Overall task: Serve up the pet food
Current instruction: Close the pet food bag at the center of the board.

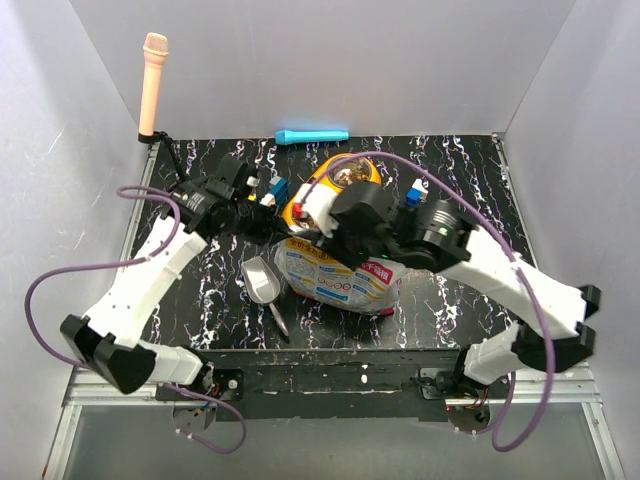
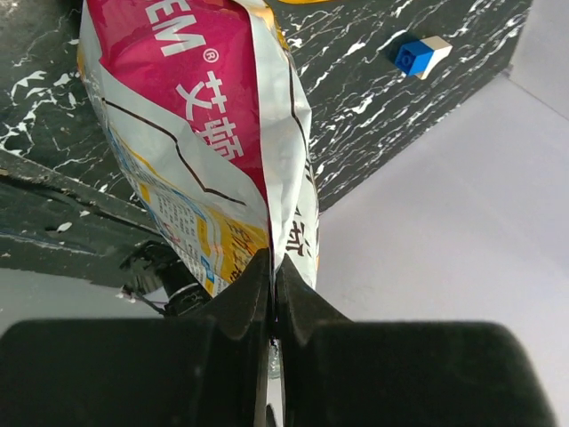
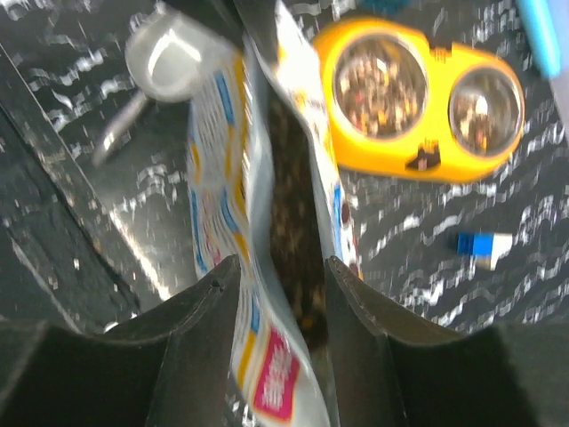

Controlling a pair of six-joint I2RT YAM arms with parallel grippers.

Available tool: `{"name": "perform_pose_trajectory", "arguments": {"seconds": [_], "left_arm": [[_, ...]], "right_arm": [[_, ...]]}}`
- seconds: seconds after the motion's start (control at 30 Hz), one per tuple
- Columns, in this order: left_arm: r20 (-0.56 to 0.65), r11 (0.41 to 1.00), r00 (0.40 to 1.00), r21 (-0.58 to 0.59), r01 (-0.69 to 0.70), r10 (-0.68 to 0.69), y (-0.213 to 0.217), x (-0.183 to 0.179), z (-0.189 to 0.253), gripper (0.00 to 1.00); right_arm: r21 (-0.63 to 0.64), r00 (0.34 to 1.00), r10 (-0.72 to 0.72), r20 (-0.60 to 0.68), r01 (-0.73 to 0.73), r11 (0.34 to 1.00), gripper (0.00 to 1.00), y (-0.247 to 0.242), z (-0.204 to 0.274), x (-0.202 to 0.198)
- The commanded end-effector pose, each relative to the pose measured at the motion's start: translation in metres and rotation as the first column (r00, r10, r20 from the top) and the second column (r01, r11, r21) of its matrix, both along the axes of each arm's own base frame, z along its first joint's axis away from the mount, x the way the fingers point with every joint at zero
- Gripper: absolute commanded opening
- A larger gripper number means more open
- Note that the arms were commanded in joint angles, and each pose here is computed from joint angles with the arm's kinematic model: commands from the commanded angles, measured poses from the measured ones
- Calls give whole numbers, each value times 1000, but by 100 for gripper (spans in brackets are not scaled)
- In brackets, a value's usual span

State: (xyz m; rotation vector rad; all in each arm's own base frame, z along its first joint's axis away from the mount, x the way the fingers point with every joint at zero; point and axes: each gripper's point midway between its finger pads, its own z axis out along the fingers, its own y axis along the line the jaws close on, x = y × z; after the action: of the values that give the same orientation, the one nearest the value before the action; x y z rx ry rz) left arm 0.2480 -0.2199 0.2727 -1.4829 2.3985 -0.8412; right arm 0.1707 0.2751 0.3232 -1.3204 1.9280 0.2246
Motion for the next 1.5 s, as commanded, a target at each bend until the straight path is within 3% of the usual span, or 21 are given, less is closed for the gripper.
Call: {"name": "perform_pose_trajectory", "arguments": {"seconds": [0.0, 0.27, 0.47, 0.63, 0.87, 0.93, 1.07, 1.2, 1.23, 1.27, 1.3, 1.47], "left_arm": [[-20, 995, 995, -1, 98, -98, 3, 4, 20, 0], [-140, 979, 978, -154, 135, -157, -5, 1, 25, 0], [-129, 959, 987, -277, 54, -93, -6, -2, 37, 0], [-151, 946, 984, -323, 36, -89, -8, -6, 35, 0], [-120, 962, 991, -272, 20, -55, 0, 6, 33, 0], [-89, 963, 995, -269, 16, -42, 1, 11, 36, 0], [-68, 976, 998, -220, 5, -21, 10, 15, 35, 0], [-96, 967, 995, -253, -12, -13, 8, 12, 36, 0], [-102, 965, 995, -263, -18, -9, 7, 12, 36, 0], [-99, 961, 995, -274, -23, -5, 6, 13, 38, 0], [-101, 960, 995, -278, -27, -2, 6, 12, 38, 0], [-102, 958, 995, -286, -28, -2, 6, 11, 42, 0]], "right_arm": [[82, 984, 136, 116, -146, 986, 50, 70, 33, 14], [43, 979, 180, 91, -184, 982, 48, 117, 13, 22], [16, 985, 44, 164, -47, 999, 45, 113, -3, 45], [-63, 976, -42, 213, 57, 996, 32, 96, -14, 59], [-63, 973, -88, 212, 103, 993, 1, 74, -6, 53], [-86, 979, -89, 184, 106, 991, 1, 67, -11, 48], [-42, 1000, 4, -20, -5, 999, 1, 63, -20, 11], [2, 998, 11, -70, -10, 1000, 1, 54, -20, 1], [-14, 998, -4, -65, 3, 1000, 12, 51, -23, 3], [-41, 998, -18, -65, 15, 999, 38, 48, -28, 4], [-64, 998, -39, -53, 36, 997, 50, 45, -31, 8], [-22, 998, -45, -33, 44, 999, 58, 47, -30, 10]]}}
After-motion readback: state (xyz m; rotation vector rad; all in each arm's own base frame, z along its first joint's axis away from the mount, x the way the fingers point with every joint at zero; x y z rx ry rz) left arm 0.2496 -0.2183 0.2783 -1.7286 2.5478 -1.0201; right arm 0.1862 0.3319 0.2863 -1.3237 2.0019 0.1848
